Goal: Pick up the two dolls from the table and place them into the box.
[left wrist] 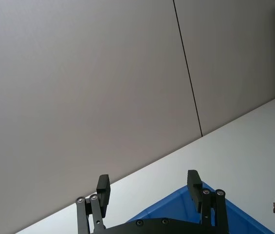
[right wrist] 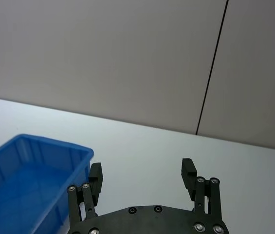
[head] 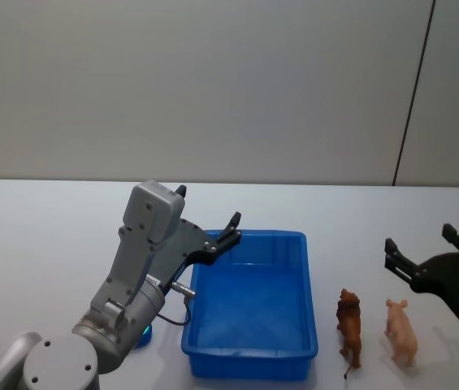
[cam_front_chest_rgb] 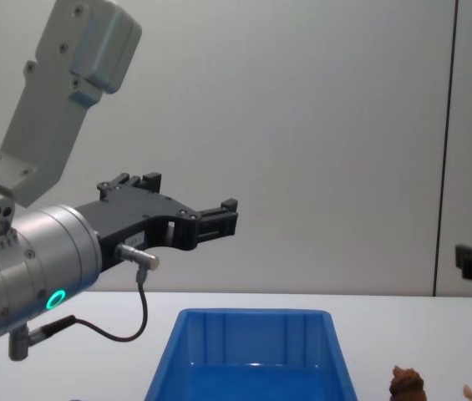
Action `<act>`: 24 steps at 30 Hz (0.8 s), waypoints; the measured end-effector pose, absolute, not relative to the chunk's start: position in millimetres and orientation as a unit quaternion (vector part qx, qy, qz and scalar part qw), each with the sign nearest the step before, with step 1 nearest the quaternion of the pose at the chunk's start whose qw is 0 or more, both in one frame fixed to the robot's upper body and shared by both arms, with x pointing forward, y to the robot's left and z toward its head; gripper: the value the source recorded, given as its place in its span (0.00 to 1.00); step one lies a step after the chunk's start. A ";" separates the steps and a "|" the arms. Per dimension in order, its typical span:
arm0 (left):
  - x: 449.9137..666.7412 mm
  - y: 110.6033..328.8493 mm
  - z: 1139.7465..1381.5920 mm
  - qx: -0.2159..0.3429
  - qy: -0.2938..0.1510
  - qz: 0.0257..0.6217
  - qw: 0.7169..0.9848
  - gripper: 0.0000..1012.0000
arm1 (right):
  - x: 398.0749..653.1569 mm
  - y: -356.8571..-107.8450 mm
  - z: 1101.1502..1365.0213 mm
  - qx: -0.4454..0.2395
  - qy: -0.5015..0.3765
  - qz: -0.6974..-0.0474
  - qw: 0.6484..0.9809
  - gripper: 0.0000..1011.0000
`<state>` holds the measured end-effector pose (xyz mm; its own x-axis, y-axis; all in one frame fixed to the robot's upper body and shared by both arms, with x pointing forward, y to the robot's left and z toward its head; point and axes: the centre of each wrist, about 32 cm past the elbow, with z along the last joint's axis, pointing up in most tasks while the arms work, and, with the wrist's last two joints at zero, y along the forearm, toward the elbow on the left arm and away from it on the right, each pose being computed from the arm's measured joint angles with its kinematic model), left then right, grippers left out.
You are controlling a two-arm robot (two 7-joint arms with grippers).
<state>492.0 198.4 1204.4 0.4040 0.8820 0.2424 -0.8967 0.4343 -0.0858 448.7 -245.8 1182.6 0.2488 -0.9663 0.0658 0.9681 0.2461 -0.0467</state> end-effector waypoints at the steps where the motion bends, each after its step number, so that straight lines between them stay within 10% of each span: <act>1: 492.0 198.4 1204.4 0.029 -0.126 0.531 0.837 0.99 | 448.5 -246.1 1182.0 -0.041 -0.011 -0.614 0.788 0.99; 24: 492.0 198.4 1204.4 0.029 -0.126 0.531 0.837 0.99 | 434.4 -242.5 1150.6 -0.150 0.024 -0.637 0.756 0.99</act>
<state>492.0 198.4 1204.4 0.4040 0.8820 0.2424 -0.8967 0.4343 -0.0859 434.4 -242.5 1150.6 0.1874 -0.9699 0.1555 0.9557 0.1435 -0.2571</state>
